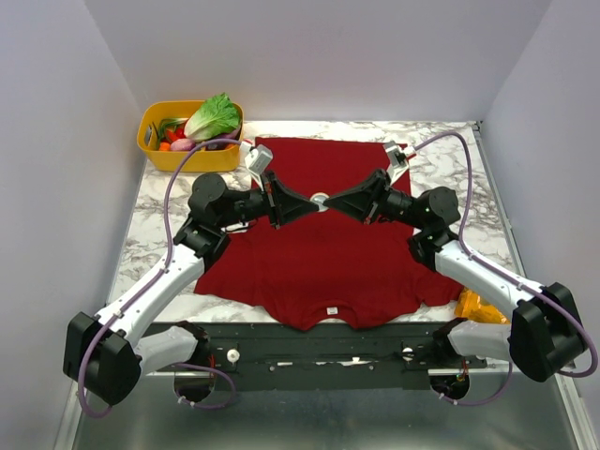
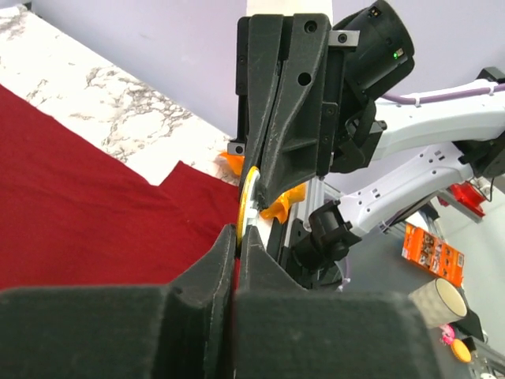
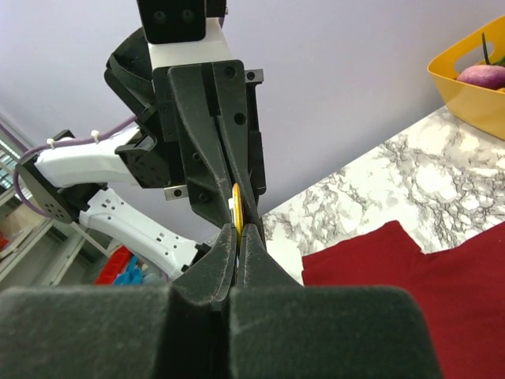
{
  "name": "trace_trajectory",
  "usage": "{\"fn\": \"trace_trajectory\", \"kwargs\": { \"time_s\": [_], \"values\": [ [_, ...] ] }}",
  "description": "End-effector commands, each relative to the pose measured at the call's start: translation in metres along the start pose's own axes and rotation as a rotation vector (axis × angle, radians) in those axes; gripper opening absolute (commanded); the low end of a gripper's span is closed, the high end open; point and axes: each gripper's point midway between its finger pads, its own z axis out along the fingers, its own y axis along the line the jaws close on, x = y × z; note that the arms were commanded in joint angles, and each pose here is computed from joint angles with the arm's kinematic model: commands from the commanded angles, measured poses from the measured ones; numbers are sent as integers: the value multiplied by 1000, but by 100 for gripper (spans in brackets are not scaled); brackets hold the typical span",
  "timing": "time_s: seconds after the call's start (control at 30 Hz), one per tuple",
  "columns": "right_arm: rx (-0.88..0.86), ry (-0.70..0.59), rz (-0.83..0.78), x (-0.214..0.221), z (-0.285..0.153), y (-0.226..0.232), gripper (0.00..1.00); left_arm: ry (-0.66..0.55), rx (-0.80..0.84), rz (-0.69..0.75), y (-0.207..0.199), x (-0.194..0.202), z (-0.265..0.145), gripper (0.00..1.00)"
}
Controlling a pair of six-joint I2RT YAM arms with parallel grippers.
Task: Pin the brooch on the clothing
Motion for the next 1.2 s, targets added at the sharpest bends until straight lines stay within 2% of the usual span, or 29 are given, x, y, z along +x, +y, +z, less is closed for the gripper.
{"fn": "trace_trajectory", "kwargs": {
  "time_s": [0.0,0.03,0.07,0.13,0.17,0.27,0.33,0.43,0.5,0.6,0.83,1.0,1.17],
  "values": [
    [-52,-9,-41,-8,4,13,1,-17,-34,21,-1,-5,-2,0],
    [-53,3,-41,-7,4,11,6,-18,-44,33,-3,-9,-2,0],
    [-61,12,-50,-6,5,13,19,0,-73,18,1,-5,-2,0],
    [-54,22,-45,-5,6,10,27,10,-84,36,2,-7,-1,0],
    [-53,25,-43,-4,7,9,35,23,-83,30,0,-3,-1,0],
    [-52,34,-27,-3,9,6,44,36,-87,37,-1,0,2,0],
    [-61,34,-24,-3,10,6,43,36,-95,47,-1,0,3,0],
    [-60,41,-17,-1,10,3,35,31,-90,51,-3,-2,2,0],
    [-60,47,-16,1,10,1,24,27,-90,54,-4,-3,2,0],
    [-69,58,-15,5,9,2,25,26,-96,60,-4,-4,1,0],
    [-77,85,-32,11,4,6,37,34,-95,67,-6,-3,-1,0],
    [-57,89,-47,12,3,3,34,34,-86,69,-8,-3,-1,0],
    [-52,83,-42,11,3,3,25,37,-73,69,-11,-3,-2,0]
  ]
}}
